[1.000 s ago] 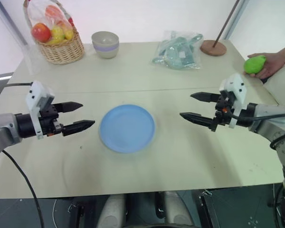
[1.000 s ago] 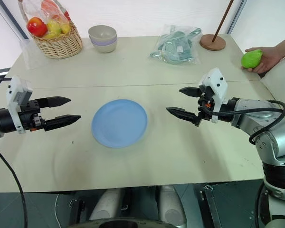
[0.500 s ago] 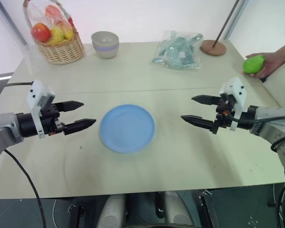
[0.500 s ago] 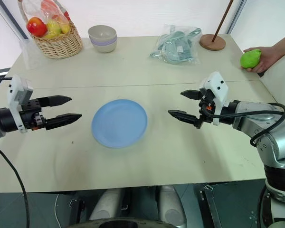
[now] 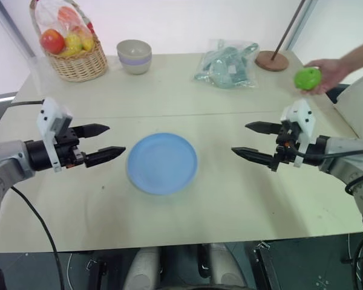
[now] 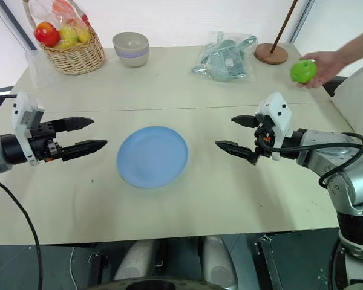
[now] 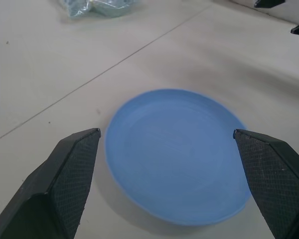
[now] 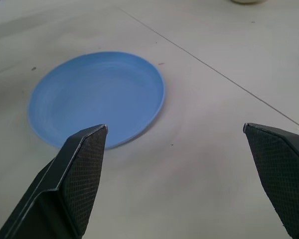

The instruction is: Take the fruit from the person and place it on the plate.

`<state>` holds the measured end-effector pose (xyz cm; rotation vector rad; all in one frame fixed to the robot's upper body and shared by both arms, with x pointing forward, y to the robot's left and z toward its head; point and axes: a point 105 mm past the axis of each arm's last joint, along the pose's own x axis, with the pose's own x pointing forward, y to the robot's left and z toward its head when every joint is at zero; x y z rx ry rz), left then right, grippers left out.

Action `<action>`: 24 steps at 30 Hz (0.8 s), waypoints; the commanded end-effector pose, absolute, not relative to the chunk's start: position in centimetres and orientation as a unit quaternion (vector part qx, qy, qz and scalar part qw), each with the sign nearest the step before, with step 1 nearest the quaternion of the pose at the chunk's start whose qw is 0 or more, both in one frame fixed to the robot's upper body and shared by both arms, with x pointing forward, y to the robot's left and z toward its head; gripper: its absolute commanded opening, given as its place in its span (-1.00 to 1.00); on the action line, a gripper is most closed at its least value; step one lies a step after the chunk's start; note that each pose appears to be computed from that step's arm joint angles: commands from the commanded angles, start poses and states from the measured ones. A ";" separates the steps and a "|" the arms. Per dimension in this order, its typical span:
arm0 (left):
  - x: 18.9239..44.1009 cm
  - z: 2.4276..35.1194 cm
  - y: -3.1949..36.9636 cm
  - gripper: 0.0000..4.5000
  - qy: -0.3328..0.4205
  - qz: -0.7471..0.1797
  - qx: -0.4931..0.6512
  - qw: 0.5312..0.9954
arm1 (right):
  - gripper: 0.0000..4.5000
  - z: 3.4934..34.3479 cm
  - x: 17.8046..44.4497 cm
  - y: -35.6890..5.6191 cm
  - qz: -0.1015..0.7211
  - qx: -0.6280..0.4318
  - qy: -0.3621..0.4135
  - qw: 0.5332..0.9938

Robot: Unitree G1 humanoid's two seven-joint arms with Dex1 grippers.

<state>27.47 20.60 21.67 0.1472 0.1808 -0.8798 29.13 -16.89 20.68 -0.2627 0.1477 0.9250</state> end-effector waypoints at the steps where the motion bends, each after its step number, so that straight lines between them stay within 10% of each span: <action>1: 27.8 22.6 20.4 0.98 0.060 -0.418 0.076 0.903 | 1.00 22.4 29.0 -17.1 0.430 -0.146 0.032 0.890; 24: 29.7 23.1 18.9 0.98 0.020 -0.400 0.033 0.916 | 1.00 24.4 29.9 -12.9 0.453 -0.079 0.001 0.888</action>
